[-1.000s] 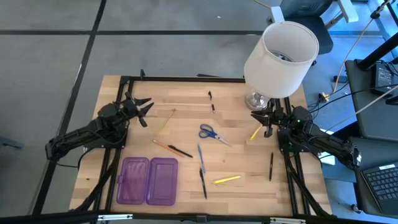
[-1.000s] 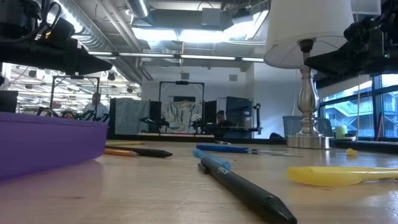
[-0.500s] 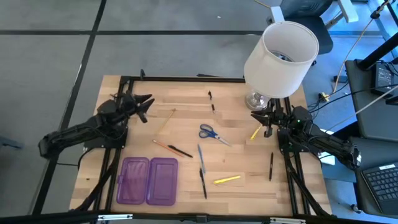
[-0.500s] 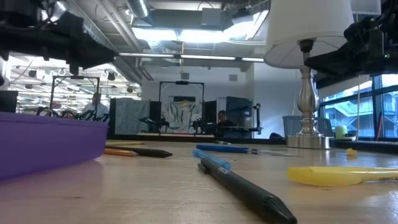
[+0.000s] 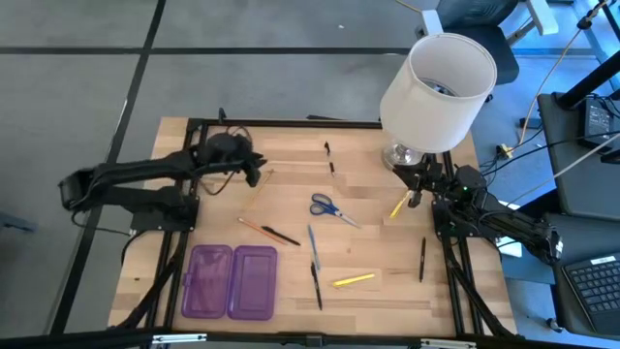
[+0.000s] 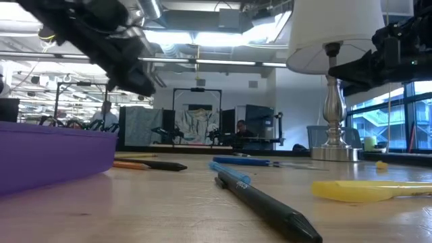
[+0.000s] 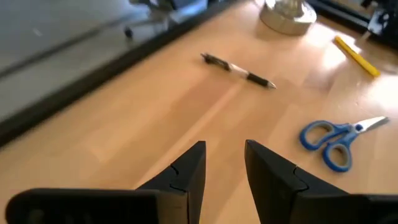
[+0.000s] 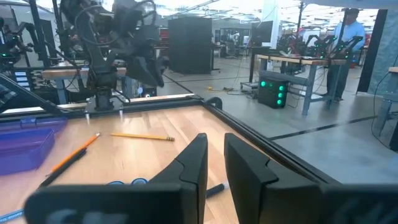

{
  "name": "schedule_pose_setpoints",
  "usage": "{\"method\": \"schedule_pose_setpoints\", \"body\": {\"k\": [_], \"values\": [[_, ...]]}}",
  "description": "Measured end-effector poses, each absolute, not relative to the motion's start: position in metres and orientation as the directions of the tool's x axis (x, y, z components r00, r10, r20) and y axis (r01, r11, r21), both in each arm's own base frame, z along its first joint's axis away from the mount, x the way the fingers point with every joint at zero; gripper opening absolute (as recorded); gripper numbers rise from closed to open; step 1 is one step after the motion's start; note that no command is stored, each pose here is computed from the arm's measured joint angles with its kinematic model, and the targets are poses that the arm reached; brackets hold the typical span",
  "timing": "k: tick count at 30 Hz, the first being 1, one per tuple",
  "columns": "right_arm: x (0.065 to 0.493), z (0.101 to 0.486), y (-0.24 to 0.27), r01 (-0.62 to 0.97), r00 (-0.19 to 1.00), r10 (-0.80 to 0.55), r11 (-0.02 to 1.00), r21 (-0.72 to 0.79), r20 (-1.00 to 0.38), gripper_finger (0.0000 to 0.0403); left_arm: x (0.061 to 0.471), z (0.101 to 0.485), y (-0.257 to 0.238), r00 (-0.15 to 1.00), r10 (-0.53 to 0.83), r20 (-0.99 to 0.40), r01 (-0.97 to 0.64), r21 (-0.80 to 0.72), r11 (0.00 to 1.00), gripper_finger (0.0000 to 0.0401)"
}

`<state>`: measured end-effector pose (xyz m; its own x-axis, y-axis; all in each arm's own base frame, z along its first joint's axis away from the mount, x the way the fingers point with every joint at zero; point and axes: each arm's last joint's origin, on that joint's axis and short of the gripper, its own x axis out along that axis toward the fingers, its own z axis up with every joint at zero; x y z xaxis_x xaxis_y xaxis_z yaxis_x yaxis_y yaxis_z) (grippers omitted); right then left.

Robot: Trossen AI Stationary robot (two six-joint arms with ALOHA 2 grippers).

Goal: Pick & place school supplies into a supply box
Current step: Put the yellow pencil into the violet box

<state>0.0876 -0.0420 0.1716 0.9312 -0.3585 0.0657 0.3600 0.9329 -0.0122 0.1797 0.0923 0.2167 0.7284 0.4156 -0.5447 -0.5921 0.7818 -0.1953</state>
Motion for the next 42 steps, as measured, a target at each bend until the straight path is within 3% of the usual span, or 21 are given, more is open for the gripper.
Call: {"method": "schedule_pose_setpoints", "body": {"k": [11, 18, 31, 37, 42], "values": [[0.088, 0.169, -0.042, 0.355, 0.934, -0.355, 0.935, -0.006, 0.044, 0.0060, 0.210, 0.207, 0.107, 0.712, 0.394, -0.582, -0.536, -0.086, 0.840, 0.0109], [0.088, 0.169, -0.042, 0.345, 0.936, -0.350, 0.934, 0.090, 0.039, 0.0060, 0.210, 0.202, 0.107, 0.692, 0.382, -0.612, -0.569, -0.137, 0.811, 0.0114], [0.088, 0.169, -0.042, 0.344, 0.936, -0.349, 0.934, 0.095, 0.040, 0.0060, 0.209, 0.201, 0.107, 0.682, 0.380, -0.625, -0.585, -0.153, 0.797, 0.0220], [0.088, 0.169, -0.042, 0.344, 0.936, -0.349, 0.934, 0.094, 0.040, 0.0060, 0.208, 0.202, 0.108, 0.670, 0.392, -0.630, -0.622, -0.188, 0.760, 0.0218], [0.088, 0.169, -0.042, 0.345, 0.936, -0.350, 0.934, 0.092, 0.040, 0.0060, 0.210, 0.198, 0.111, 0.572, 0.401, -0.715, -0.685, -0.148, 0.713, 0.0199]]}}
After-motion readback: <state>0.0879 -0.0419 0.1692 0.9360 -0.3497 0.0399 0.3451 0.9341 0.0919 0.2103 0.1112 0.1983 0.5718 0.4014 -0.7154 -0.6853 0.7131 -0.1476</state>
